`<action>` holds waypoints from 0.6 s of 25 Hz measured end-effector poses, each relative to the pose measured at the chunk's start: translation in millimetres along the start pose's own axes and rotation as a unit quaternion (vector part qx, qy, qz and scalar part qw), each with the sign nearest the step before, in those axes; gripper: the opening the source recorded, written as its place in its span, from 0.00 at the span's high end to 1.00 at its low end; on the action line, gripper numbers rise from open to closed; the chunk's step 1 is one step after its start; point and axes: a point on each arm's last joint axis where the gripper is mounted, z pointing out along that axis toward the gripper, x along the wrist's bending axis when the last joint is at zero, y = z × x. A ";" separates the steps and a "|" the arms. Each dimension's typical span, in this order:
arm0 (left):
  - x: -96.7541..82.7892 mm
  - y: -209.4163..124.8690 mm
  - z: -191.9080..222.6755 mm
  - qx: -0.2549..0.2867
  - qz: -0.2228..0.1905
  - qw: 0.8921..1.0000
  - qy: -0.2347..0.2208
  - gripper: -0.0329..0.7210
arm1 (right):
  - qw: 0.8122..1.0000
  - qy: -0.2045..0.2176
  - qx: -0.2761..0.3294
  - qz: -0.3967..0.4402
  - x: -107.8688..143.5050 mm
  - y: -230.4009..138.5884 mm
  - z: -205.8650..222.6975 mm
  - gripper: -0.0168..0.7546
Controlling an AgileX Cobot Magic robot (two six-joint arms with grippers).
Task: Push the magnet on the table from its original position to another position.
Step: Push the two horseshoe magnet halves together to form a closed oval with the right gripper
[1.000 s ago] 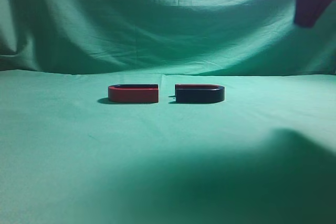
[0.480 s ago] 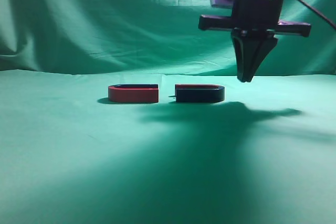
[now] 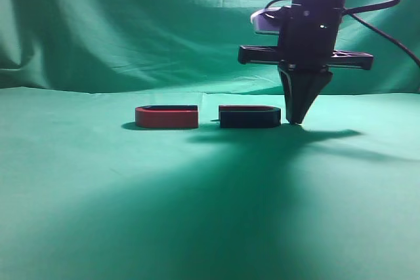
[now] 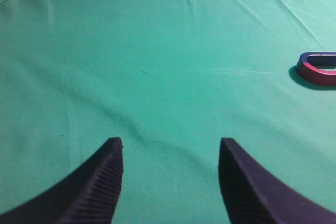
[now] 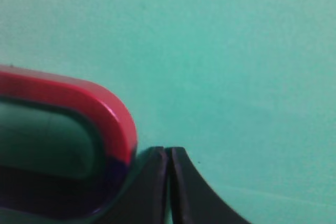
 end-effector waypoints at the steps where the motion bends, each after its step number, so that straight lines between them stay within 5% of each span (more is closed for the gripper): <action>1: 0.0 0.0 0.0 0.000 0.000 1.000 0.000 0.46 | 1.000 0.002 -0.004 -0.001 2.2 0.5 0.0 0.98; 15: 0.0 0.0 0.0 0.000 0.000 1.000 0.000 0.46 | 0.999 0.005 -0.027 -0.028 26.5 4.3 -5.1 0.98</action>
